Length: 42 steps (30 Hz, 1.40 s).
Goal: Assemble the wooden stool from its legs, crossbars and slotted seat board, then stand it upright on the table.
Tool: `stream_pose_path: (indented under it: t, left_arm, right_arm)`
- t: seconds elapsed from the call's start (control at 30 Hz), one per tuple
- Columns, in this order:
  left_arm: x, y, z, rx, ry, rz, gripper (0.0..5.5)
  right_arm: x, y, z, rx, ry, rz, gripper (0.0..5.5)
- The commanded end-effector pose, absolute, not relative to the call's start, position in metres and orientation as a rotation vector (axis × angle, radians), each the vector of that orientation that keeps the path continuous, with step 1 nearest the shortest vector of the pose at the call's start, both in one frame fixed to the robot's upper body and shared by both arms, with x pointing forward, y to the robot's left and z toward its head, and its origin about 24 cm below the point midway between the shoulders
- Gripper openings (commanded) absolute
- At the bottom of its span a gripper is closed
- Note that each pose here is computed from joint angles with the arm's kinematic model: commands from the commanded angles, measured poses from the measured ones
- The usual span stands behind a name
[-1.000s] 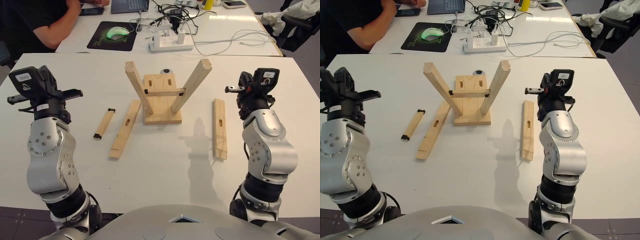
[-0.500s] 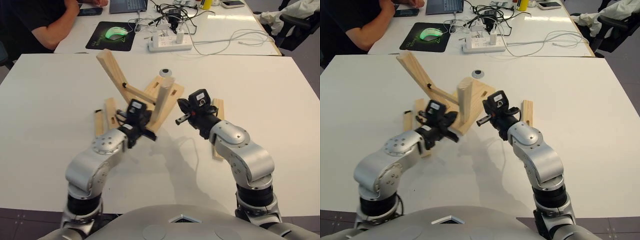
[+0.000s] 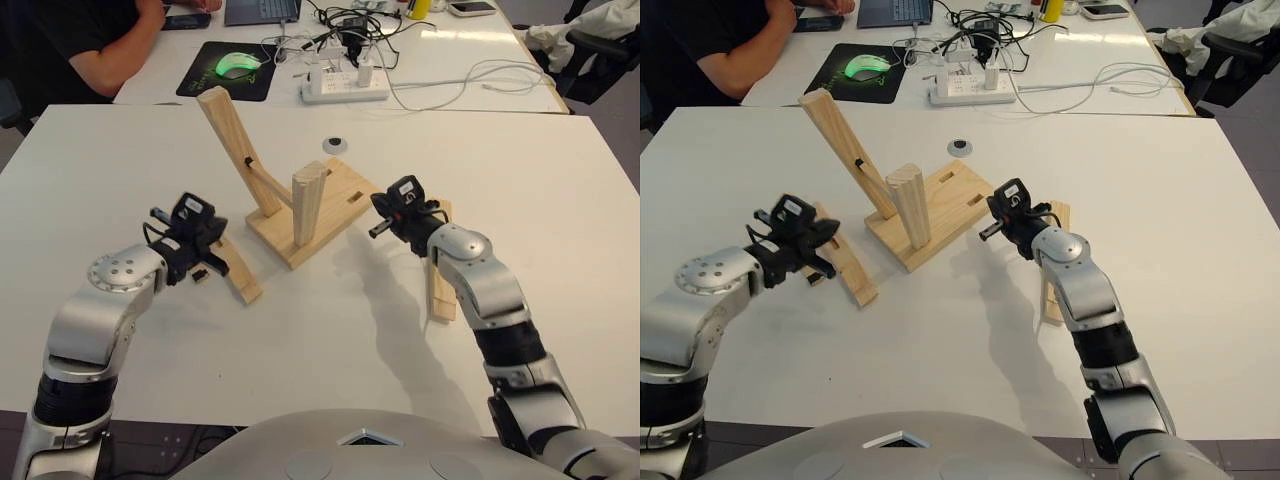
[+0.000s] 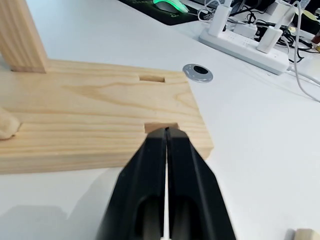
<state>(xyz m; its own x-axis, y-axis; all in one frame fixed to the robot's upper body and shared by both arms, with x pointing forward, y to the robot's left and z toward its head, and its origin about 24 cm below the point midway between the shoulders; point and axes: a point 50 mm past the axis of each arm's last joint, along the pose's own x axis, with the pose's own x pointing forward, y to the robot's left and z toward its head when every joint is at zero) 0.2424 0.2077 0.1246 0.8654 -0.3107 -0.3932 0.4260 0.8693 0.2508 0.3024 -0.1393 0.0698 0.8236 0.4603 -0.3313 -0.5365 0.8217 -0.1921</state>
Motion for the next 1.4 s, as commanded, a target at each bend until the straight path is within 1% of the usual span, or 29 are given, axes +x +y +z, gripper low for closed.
stream_pose_path:
  t: [0.03,0.07,0.17,0.3,0.37,0.47,0.53,0.63,0.7,0.87,1.07,1.23,1.4]
  left_arm:
    - [0.262,0.222,0.155,0.335,0.143,-0.232,0.02]
    - [0.264,0.222,0.159,0.329,0.114,-0.215,0.02]
    - [0.269,0.224,0.167,0.313,0.047,-0.168,0.02]
    - [0.274,0.219,0.161,0.299,0.044,-0.177,0.02]
    - [0.274,0.217,0.161,0.297,0.034,-0.177,0.02]
    - [0.275,0.219,0.167,0.307,0.007,-0.163,0.02]
    - [0.276,0.224,0.171,0.315,-0.012,-0.14,0.02]
    - [0.275,0.229,0.173,0.321,-0.023,-0.114,0.02]
    - [0.271,0.235,0.174,0.324,-0.026,-0.084,0.02]
    - [0.264,0.241,0.172,0.328,-0.026,-0.045,0.02]
    - [0.258,0.248,0.167,0.32,-0.013,-0.012,0.02]
    - [0.259,0.248,0.169,0.32,-0.021,-0.013,0.02]
    - [0.26,0.249,0.17,0.323,-0.023,-0.022,0.02]
  right_arm:
    - [0.339,-0.139,0.064,-0.326,0.269,0.534,0.0]
    - [0.343,-0.137,0.06,-0.367,0.281,0.554,0.0]
    - [0.352,-0.131,0.051,-0.374,0.3,0.582,0.0]
    - [0.358,-0.132,0.04,-0.357,0.316,0.58,0.0]
    - [0.36,-0.137,0.035,-0.413,0.351,0.565,0.0]
    - [0.357,-0.151,0.02,-0.544,0.542,0.533,0.0]
    - [0.349,-0.158,0.01,-0.578,0.675,0.575,0.0]
    - [0.341,-0.159,0.007,-0.595,0.757,0.64,0.0]
    - [0.331,-0.16,0.007,-0.611,0.818,0.708,0.0]
    - [0.307,-0.16,0.017,-0.584,0.858,0.772,0.0]
    - [0.28,-0.14,0.047,-0.508,0.834,0.896,0.0]
    - [0.265,-0.129,0.069,-0.453,0.824,0.975,0.0]
    - [0.256,-0.113,0.086,-0.378,0.796,1.05,0.0]
